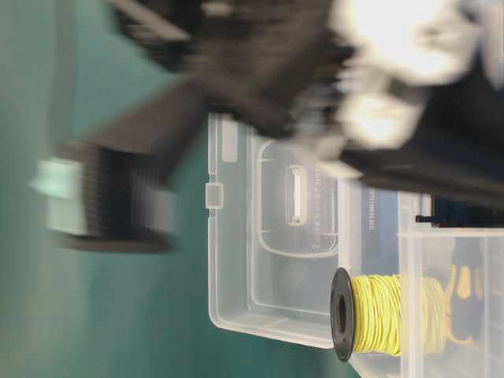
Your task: Pick the nipper from the toolbox among several items.
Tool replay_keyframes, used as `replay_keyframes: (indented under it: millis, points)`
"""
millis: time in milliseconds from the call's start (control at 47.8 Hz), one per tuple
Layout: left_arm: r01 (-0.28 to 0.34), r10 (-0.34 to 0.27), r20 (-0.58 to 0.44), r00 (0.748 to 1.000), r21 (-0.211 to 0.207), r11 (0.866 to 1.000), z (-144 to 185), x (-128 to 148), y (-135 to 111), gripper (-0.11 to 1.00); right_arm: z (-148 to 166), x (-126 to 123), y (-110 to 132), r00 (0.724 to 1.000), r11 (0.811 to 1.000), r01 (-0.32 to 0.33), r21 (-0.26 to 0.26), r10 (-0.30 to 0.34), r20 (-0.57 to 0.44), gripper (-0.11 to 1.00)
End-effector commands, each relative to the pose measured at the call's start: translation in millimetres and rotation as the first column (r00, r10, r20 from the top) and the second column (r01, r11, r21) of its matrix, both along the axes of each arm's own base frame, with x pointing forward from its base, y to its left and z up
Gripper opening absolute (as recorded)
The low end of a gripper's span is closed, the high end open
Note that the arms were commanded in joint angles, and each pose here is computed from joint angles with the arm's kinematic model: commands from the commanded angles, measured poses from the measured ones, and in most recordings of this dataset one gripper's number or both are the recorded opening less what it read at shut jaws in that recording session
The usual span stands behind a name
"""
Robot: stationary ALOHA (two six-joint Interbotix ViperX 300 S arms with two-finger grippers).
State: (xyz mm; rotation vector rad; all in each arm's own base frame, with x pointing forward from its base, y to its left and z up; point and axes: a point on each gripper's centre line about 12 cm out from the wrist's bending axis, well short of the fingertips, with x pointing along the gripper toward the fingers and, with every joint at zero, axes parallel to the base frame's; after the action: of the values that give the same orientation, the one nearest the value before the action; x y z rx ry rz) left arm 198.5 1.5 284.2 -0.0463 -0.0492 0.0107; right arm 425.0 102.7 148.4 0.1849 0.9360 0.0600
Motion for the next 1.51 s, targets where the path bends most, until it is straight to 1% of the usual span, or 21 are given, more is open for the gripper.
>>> replay_keyframes:
  millis: [0,63,209,418,460,523,606,627,669,690,794,941,1024,1087,1129,1212,1317,1359,1380,1401,1484]
  points:
    - [0.001,-0.001,0.009,1.000,-0.001,1.000,3.4,1.3,-0.3,0.00,-3.7,4.1,-0.3,1.000,1.000,0.024,0.019,-0.024,0.003,0.13]
    - [0.001,-0.001,0.009,1.000,-0.003,1.000,3.4,1.3,-0.2,0.00,-19.0,4.9,-0.1,0.999,0.999,0.039,0.021,-0.039,-0.029,0.13]
    - [0.001,-0.001,0.006,1.000,-0.005,1.000,2.5,1.4,-0.2,0.00,-40.3,5.7,-2.7,0.996,0.998,0.061,0.020,-0.060,-0.073,0.13]
    - [0.001,-0.001,0.006,1.000,-0.005,1.000,2.6,1.2,-0.2,0.00,-40.2,4.6,-6.5,0.992,0.996,0.087,0.025,-0.084,-0.092,0.15]
    - [0.001,-0.001,0.002,1.000,-0.005,1.000,1.6,1.1,-0.3,0.00,-37.0,3.3,-6.2,0.992,0.996,0.085,0.022,-0.082,-0.095,0.25]
    - [0.001,-0.001,0.003,1.000,-0.005,1.000,2.2,1.2,-0.3,0.00,-28.0,1.1,-7.7,0.992,0.996,0.085,0.016,-0.083,-0.097,0.44]
    - [0.001,-0.001,0.000,1.000,-0.005,1.000,1.9,1.2,-0.3,0.00,-5.7,-3.3,-9.5,0.994,0.997,0.080,0.012,-0.079,-0.078,0.68]
    - [0.001,-0.001,0.000,1.000,-0.005,1.000,1.9,1.2,-0.3,0.00,4.6,-5.8,-10.5,0.995,0.997,0.076,0.008,-0.076,-0.067,0.73]
    - [0.001,-0.001,0.000,1.000,-0.005,1.000,1.9,1.2,-0.3,0.00,19.2,-9.8,-12.3,0.996,0.997,0.071,0.000,-0.071,-0.050,0.81]
    - [0.001,-0.001,0.002,1.000,-0.005,1.000,2.2,1.0,-0.3,0.00,25.7,-12.5,-13.6,0.997,0.998,0.067,-0.007,-0.067,-0.045,0.82]
    - [0.001,-0.001,0.000,1.000,-0.005,1.000,1.5,0.9,-0.3,0.00,63.5,-28.0,-20.1,0.998,0.998,0.056,-0.033,-0.056,0.006,0.74]
    - [0.001,-0.001,0.000,1.000,-0.005,1.000,2.0,1.0,-0.3,0.00,106.7,-58.9,-33.0,0.995,0.995,0.040,-0.092,-0.030,0.100,0.75]
    - [0.003,-0.003,-0.003,1.000,-0.005,1.000,1.2,0.9,-0.6,0.00,116.4,-83.2,-44.7,0.990,0.991,0.043,-0.129,-0.024,0.139,0.75]
    - [0.005,-0.005,-0.003,1.000,-0.005,1.000,1.2,0.9,-0.9,0.00,119.7,-100.5,-53.0,0.986,0.989,0.054,-0.140,-0.030,0.165,0.75]
    - [0.006,-0.006,-0.001,1.000,-0.005,1.000,1.5,0.7,-1.2,0.00,120.6,-112.5,-59.0,0.982,0.988,0.066,-0.142,-0.039,0.184,0.75]
    - [0.009,-0.009,-0.001,1.000,-0.005,1.000,1.5,0.7,-1.8,0.00,123.7,-137.5,-68.9,0.969,0.988,0.090,-0.126,-0.057,0.239,0.75]
    - [0.017,-0.017,-0.006,1.000,-0.005,1.000,0.2,1.1,-3.3,0.00,125.9,-168.7,-79.5,0.940,0.989,0.111,-0.093,-0.074,0.334,0.75]
    - [0.020,-0.020,-0.006,1.000,-0.005,1.000,0.1,1.3,-4.0,0.00,123.4,-184.3,-84.2,0.924,0.990,0.120,-0.079,-0.082,0.372,0.75]
    - [0.023,-0.023,-0.008,1.000,-0.005,1.000,-0.2,1.5,-4.6,0.00,122.6,-187.6,-85.2,0.922,0.990,0.122,-0.075,-0.085,0.379,0.75]
    - [0.024,-0.024,-0.008,1.000,-0.005,1.000,-0.3,1.7,-4.9,0.00,120.8,-197.2,-87.7,0.912,0.990,0.128,-0.065,-0.091,0.401,0.75]
    - [0.030,-0.030,-0.005,1.000,-0.005,1.000,-0.4,1.6,-6.1,0.00,112.3,-219.7,-93.0,0.888,0.989,0.137,-0.048,-0.101,0.450,0.75]
